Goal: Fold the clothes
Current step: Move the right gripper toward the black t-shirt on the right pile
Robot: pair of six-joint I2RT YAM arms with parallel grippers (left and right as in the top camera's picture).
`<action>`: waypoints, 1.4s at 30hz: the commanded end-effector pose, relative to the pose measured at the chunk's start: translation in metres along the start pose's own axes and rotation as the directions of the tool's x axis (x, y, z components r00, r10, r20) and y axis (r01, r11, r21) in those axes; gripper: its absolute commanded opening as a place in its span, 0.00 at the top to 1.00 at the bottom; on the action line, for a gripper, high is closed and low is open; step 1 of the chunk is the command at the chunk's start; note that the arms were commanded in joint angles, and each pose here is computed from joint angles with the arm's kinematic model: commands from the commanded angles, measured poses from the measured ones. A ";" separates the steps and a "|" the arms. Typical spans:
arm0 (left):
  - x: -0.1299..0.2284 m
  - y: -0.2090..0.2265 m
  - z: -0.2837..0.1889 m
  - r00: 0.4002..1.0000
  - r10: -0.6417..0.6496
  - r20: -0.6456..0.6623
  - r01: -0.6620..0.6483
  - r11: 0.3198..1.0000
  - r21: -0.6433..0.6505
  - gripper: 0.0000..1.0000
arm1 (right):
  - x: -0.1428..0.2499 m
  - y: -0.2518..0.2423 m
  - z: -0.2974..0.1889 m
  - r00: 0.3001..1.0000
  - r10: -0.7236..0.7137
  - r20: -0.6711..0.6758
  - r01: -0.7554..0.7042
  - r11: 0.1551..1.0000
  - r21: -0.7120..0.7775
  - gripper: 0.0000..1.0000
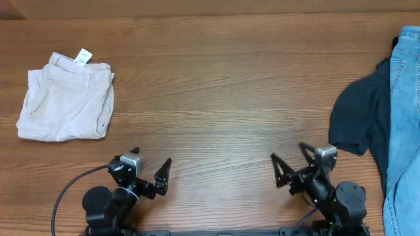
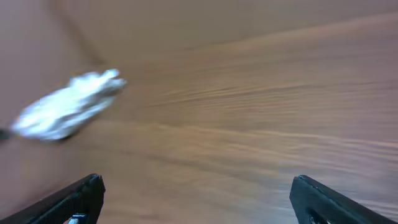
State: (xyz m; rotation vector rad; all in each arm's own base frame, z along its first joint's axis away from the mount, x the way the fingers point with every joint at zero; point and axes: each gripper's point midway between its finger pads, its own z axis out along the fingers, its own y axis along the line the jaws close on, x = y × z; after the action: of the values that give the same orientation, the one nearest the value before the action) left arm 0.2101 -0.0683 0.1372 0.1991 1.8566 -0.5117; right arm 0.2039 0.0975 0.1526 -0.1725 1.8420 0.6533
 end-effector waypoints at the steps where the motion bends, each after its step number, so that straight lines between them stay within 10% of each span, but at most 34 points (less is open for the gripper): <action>1: 0.005 -0.034 -0.003 0.993 -0.113 -0.044 0.120 0.975 0.189 0.00 | 0.001 0.031 -0.004 0.995 0.094 -0.034 -0.099 0.979 -0.179 0.00; 11: -0.103 -0.034 -0.047 0.997 -0.040 0.070 0.041 0.999 -0.019 0.00 | -0.081 0.052 -0.022 0.988 0.117 0.101 -0.099 0.980 -0.171 0.00; 19: -0.176 -0.008 -0.037 0.955 -0.206 -0.213 0.159 0.962 -0.221 0.00 | -0.107 -0.008 0.032 0.956 0.234 -0.178 -0.193 0.956 0.220 0.00; 28: -0.233 -0.013 0.005 0.881 -0.287 -0.376 0.257 0.958 -0.129 0.00 | -0.173 -0.045 0.080 0.860 0.277 -0.428 -0.055 0.885 0.463 0.00; 37: -0.218 -0.023 0.015 0.835 -0.295 -0.465 0.309 0.950 -0.046 0.00 | -0.135 -0.217 0.008 0.691 0.719 -0.076 -0.274 0.358 0.893 0.04; 42: -0.212 -0.030 0.014 0.829 -0.261 -0.495 0.287 0.958 -0.024 0.00 | -0.102 -0.274 -0.008 0.577 0.817 0.014 -0.335 0.221 0.916 0.09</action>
State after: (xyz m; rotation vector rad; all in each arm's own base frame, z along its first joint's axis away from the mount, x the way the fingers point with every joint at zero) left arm 0.2897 -0.0661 0.3291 -0.0083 2.4236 -0.7469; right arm 0.3452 -0.1425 0.1633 1.2135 2.5455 0.0163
